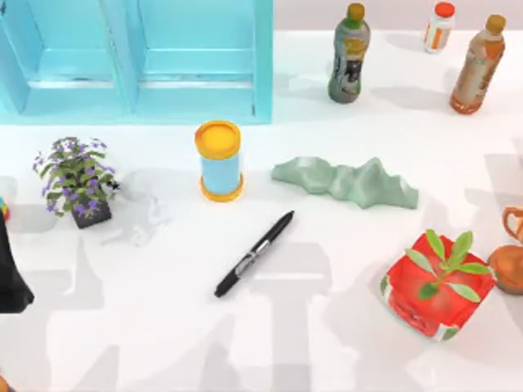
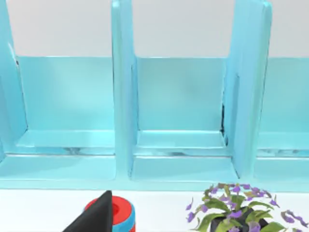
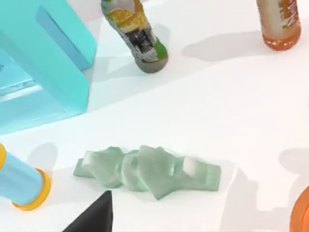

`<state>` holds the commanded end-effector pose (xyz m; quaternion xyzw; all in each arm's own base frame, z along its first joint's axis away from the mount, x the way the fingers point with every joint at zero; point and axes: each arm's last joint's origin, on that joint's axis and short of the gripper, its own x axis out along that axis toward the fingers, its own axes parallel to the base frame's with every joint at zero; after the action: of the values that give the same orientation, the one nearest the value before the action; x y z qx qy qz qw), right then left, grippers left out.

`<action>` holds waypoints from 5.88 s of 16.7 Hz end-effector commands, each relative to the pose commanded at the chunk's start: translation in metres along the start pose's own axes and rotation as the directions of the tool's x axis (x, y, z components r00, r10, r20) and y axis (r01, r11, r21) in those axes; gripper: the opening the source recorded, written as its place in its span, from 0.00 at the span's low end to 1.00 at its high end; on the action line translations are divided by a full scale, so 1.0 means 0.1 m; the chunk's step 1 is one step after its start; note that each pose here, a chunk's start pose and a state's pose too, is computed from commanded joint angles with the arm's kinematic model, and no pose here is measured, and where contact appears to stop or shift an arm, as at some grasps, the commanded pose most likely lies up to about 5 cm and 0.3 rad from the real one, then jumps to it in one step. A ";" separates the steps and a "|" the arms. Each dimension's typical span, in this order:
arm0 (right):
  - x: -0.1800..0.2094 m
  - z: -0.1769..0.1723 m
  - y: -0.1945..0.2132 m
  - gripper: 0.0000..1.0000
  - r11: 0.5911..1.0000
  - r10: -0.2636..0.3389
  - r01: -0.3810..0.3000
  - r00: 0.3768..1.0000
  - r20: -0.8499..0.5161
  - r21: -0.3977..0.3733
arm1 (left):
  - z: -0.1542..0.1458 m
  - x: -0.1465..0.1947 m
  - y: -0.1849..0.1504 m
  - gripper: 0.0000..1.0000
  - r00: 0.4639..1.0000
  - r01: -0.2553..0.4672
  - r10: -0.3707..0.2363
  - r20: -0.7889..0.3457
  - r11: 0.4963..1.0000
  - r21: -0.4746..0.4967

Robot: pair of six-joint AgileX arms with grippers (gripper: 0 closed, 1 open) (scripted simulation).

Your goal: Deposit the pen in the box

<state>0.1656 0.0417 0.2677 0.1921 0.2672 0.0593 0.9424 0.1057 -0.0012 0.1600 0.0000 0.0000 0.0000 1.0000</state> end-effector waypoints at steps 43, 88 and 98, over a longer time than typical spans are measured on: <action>2.98 -1.44 1.90 0.85 0.742 -0.336 0.656 0.537 -0.774 0.134 | 0.00 0.00 0.00 1.00 1.000 0.000 0.000 0.000 1.000 0.000; 2.35 0.31 1.71 0.00 0.654 -0.324 0.690 0.626 -0.709 0.310 | 0.00 0.00 0.00 1.00 1.000 0.000 0.000 0.000 1.000 0.000; 1.27 1.65 -1.65 0.00 0.108 -0.436 0.740 0.635 -0.638 0.664 | 0.00 0.00 0.00 1.00 1.000 0.000 0.000 0.000 1.000 0.000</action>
<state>0.3617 -0.1370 0.2712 0.5266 0.4387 -0.4511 0.5716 0.1057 -0.0012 0.1600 0.0000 0.0000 0.0000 1.0000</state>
